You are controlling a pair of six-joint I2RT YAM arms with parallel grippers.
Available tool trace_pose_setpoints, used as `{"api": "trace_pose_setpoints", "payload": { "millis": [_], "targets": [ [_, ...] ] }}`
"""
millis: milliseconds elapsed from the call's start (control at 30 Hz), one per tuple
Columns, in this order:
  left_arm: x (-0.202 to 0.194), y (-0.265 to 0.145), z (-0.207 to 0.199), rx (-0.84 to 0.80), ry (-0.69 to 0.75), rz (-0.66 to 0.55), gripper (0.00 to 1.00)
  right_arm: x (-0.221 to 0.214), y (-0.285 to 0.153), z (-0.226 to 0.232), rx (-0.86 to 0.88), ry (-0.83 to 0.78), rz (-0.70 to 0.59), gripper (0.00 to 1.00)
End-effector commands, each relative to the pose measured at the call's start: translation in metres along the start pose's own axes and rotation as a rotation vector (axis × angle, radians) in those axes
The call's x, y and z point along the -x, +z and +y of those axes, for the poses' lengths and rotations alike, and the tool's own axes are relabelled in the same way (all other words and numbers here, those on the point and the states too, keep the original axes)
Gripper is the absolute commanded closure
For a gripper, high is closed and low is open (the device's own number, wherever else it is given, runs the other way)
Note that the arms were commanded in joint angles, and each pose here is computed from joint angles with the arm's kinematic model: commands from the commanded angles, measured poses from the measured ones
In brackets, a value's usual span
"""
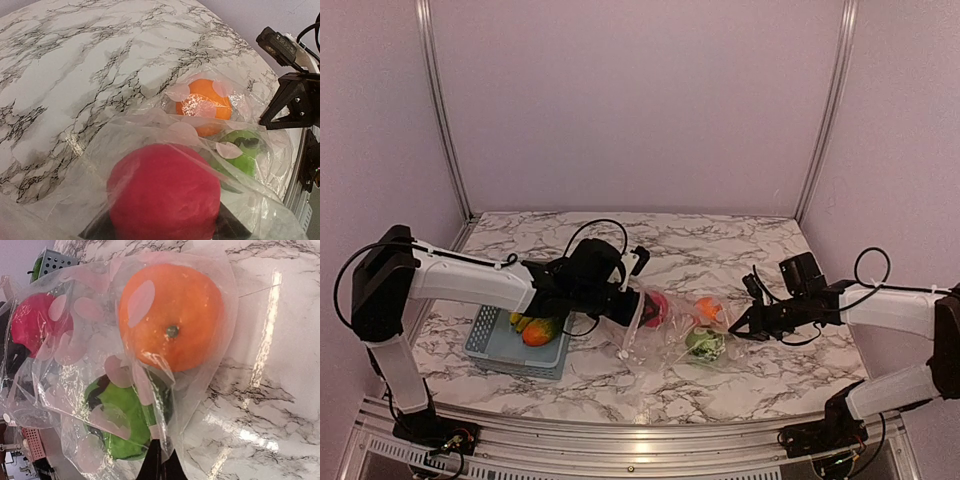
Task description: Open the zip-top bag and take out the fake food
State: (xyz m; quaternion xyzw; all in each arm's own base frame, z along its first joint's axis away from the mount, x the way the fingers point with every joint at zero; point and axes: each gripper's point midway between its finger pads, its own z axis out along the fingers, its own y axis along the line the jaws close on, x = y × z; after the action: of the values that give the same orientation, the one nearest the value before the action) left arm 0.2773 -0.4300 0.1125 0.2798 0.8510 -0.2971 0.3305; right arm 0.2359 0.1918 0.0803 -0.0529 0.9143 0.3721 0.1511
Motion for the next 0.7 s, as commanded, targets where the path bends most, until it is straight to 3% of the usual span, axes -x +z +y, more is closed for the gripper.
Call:
{"api": "trace_pose_setpoints", "payload": {
  "millis": [0, 167, 433, 667],
  "targets": [
    [-0.019, -0.033, 0.005, -0.003, -0.034, 0.080, 0.54, 0.012, -0.006, -0.005, -0.042, 0.009, -0.066, 1.00],
    [-0.020, -0.073, 0.020, 0.005, -0.104, 0.035, 0.54, 0.012, -0.007, -0.009, -0.063, 0.013, -0.074, 1.00],
    [-0.004, -0.114, 0.013, -0.148, -0.234, -0.085, 0.53, 0.019, -0.006, -0.009, -0.070, 0.009, -0.084, 1.00],
    [-0.032, -0.177, 0.106, 0.239, -0.429, -0.085, 0.51, 0.032, -0.010, -0.003, -0.070, 0.001, -0.119, 1.00]
  ]
}}
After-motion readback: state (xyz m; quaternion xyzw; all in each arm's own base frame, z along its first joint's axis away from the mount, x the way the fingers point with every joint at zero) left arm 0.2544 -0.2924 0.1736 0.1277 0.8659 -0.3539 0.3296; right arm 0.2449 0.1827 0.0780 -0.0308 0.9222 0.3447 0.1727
